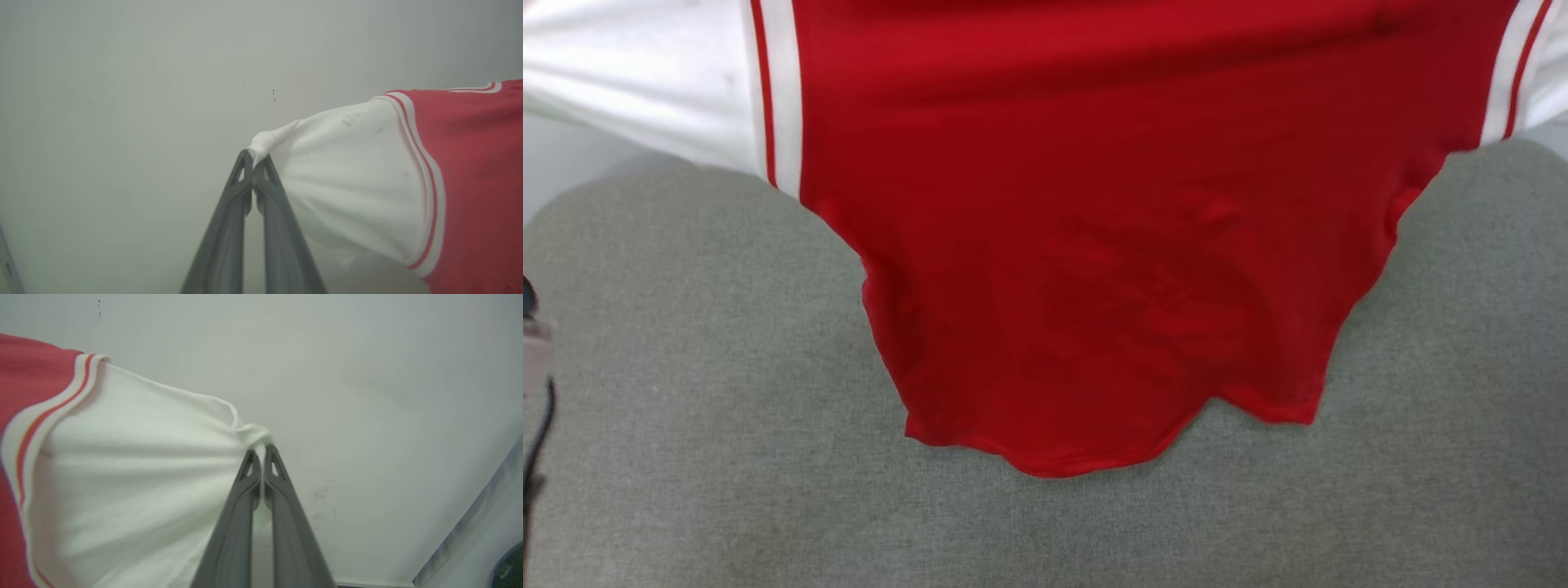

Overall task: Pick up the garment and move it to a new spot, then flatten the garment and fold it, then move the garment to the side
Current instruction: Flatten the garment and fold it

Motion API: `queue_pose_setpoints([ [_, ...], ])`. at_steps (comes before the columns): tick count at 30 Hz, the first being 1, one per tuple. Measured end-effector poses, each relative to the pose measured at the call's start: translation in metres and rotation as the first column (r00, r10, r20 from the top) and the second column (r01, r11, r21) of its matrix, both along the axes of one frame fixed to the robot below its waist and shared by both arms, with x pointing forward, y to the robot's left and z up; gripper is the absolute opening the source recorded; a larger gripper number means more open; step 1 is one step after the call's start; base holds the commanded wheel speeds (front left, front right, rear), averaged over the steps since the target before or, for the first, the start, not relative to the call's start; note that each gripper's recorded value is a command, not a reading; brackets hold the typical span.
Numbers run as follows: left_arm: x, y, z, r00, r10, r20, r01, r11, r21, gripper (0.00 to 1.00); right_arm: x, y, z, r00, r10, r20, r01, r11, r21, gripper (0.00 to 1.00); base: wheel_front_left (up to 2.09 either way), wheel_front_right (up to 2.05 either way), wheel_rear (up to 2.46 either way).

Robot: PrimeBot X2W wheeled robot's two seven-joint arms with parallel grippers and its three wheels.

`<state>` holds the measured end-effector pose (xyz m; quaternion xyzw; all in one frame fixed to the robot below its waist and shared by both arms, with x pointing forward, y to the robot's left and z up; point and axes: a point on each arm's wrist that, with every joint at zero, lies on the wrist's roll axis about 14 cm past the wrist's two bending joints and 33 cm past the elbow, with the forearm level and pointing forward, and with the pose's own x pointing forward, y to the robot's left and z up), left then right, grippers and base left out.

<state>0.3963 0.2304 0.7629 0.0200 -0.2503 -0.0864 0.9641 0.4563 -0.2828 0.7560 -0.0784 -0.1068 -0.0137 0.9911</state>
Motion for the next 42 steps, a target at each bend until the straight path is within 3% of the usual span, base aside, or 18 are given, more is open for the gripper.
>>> queue_pose_setpoints([
  [10, 0.076, 0.012, 0.019, 1.000, -0.018, -0.022, 0.020, 0.994, 0.103, 0.00, 0.069, 0.001, 0.032, 0.998, 0.001, 0.055, 0.000, 1.000, -0.011, 0.00, 0.00, 0.00, 0.00],
  [20, 0.186, 0.028, 0.001, 0.997, 0.027, -0.066, -0.014, 0.983, 0.181, 0.00, 0.175, 0.002, 0.005, 0.999, -0.020, 0.036, 0.021, 0.999, -0.043, 0.00, 0.00, 0.00, 0.00],
  [30, 0.269, 0.042, -0.015, 0.997, 0.064, -0.036, -0.061, 0.996, 0.070, 0.00, 0.258, 0.004, -0.035, 0.998, -0.046, 0.050, 0.044, 0.998, 0.041, 0.00, 0.00, 0.00, 0.00],
  [38, 0.300, 0.048, -0.070, 0.990, 0.074, -0.121, -0.074, 0.997, 0.010, 0.00, 0.293, 0.019, -0.091, 1.000, -0.029, 0.007, 0.028, 0.992, 0.124, 0.00, 0.00, 0.00, 0.00],
  [42, 0.298, 0.048, -0.106, 0.981, 0.070, -0.182, -0.073, 0.997, -0.011, 0.00, 0.291, 0.019, -0.121, 0.999, -0.021, -0.046, 0.030, 0.982, 0.189, 0.00, 0.00, 0.00, 0.00],
])
